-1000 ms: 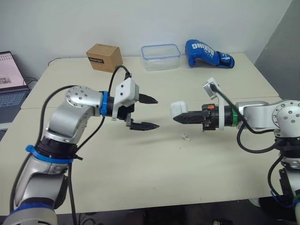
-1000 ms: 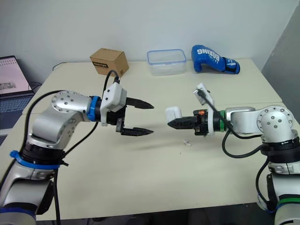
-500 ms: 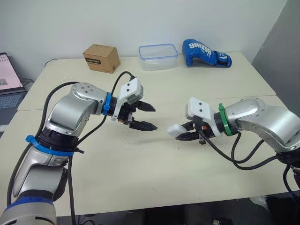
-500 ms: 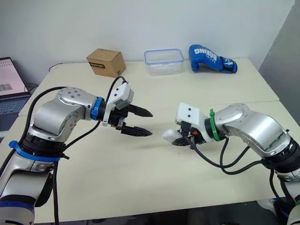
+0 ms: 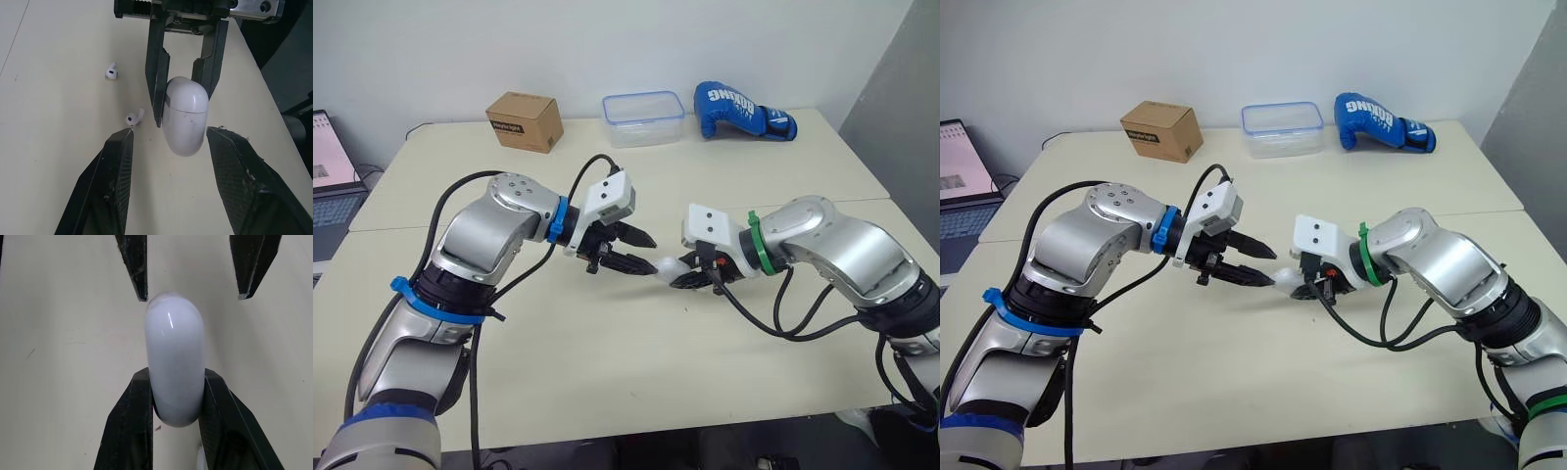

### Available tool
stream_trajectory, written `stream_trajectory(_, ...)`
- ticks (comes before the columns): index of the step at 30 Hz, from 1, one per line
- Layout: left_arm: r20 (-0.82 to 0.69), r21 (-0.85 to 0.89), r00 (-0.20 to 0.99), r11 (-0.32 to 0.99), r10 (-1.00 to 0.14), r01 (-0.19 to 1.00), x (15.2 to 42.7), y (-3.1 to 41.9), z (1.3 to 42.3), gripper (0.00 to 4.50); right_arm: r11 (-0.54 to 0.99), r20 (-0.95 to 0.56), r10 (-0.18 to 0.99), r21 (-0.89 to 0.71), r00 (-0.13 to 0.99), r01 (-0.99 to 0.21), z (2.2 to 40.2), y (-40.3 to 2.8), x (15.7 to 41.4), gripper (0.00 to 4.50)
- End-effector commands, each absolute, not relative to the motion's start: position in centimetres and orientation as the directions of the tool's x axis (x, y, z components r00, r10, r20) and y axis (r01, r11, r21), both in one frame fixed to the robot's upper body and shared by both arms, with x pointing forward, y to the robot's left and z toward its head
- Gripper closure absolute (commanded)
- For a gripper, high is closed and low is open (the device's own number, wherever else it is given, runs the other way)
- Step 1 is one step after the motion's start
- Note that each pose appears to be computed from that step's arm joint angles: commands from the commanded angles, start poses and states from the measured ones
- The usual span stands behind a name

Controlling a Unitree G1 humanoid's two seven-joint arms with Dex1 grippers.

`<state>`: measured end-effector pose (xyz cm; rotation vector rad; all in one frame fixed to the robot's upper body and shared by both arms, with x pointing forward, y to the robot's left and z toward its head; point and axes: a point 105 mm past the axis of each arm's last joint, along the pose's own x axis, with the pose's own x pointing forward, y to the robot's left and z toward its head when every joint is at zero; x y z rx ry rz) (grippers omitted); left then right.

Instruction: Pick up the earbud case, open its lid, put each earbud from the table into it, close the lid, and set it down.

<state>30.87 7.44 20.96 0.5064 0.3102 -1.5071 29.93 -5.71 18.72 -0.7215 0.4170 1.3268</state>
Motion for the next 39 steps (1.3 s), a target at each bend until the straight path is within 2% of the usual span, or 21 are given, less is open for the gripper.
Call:
stream_trajectory(1,-0.509,0.138,0.020,-0.058,-0.860,0.989,30.0,6.9,21.3,2.07,0.051,-0.648,0.727,-0.279,0.227,-0.959,19.8,-5.2,30.0,3.62)
stream_trajectory(26,-0.529,0.160,0.048,-0.045,-0.847,0.986,30.7,6.4,20.3,2.07,0.056,-0.670,0.708,-0.263,0.224,-0.963,20.3,-4.8,29.9,3.62)
stream_trajectory(29,-0.529,0.158,0.045,-0.047,-0.847,0.986,30.6,6.4,20.2,2.60,0.061,-0.669,0.708,-0.262,0.227,-0.963,20.4,-4.7,30.0,3.62)
stream_trajectory(33,-0.531,0.158,0.048,-0.043,-0.846,0.987,30.7,6.4,20.1,3.79,0.068,-0.664,0.713,-0.255,0.226,-0.965,20.6,-4.6,29.9,3.62)
stream_trajectory(39,-0.534,0.171,0.067,-0.030,-0.843,0.985,31.0,6.4,20.1,3.79,0.072,-0.653,0.726,-0.236,0.214,-0.969,20.9,-4.3,29.7,3.62)
